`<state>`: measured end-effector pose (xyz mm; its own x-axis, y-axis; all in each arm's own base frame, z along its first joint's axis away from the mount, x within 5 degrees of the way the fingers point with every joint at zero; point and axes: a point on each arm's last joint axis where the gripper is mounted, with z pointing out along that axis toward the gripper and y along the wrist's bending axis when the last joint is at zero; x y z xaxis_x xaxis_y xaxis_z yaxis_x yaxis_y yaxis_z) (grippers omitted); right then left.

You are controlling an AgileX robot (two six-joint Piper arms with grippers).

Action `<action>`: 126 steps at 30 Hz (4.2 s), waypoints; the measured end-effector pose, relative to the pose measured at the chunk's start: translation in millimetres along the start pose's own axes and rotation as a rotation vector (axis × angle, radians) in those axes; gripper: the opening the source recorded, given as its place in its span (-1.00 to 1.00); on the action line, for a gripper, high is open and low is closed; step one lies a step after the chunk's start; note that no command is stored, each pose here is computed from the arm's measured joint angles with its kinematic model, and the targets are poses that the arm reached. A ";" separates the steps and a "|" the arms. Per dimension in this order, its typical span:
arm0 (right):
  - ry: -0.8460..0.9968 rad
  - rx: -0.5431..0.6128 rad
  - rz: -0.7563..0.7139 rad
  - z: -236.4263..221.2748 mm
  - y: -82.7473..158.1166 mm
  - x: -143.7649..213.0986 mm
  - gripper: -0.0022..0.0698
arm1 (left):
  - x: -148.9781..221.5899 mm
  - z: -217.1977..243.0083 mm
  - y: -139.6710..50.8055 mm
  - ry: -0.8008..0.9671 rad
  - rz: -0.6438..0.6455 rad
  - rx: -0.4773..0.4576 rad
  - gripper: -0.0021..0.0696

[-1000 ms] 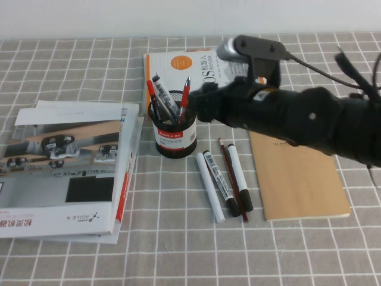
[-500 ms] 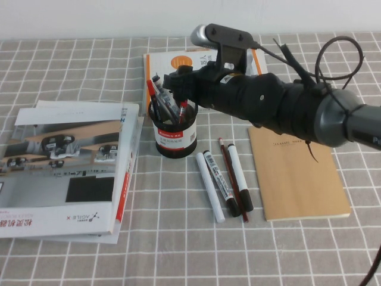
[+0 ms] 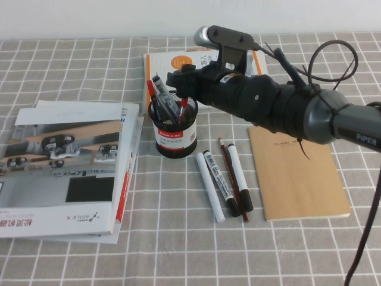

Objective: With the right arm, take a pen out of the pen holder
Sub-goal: 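Take a marker out of the pen holder and lay it on the table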

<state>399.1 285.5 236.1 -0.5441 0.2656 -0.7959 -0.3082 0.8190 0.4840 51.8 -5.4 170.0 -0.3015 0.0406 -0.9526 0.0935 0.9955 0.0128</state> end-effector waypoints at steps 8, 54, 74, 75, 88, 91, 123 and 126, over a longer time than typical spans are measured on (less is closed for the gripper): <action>0.025 0.002 0.003 13.3 -5.0 3.9 0.15 | 0.0 0.0 0.0 0.000 0.000 0.000 -0.95; 0.022 0.018 0.003 19.7 -11.5 7.8 -0.76 | 0.0 0.0 0.0 0.000 0.000 0.000 -0.95; 0.001 0.018 0.003 18.3 -10.6 4.2 -0.41 | 0.0 0.0 0.0 0.000 0.000 0.000 -0.95; -0.001 0.019 0.003 18.3 -10.7 4.1 -0.41 | 0.0 0.0 0.0 0.000 0.000 0.000 -0.95; -0.003 0.019 0.003 18.3 -10.7 3.9 -0.76 | 0.0 0.0 0.0 0.000 0.000 0.000 -0.95; -0.003 0.019 0.003 18.3 -10.7 3.9 -0.77 | 0.0 0.0 0.0 0.000 0.000 0.000 -0.95; -0.027 -0.080 -0.130 -28.9 23.5 -40.9 -0.82 | 0.0 0.0 0.0 0.000 0.000 0.000 -0.95; -0.030 -0.097 -0.187 -39.0 29.5 -48.5 -0.82 | 0.0 0.0 0.0 0.000 0.000 0.000 -0.95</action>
<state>386.0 276.9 303.2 -0.4472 0.1303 -0.8849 -0.4760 0.8029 0.3588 51.8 -5.4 170.0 -0.3015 0.0406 -0.9526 0.0935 0.9955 0.0128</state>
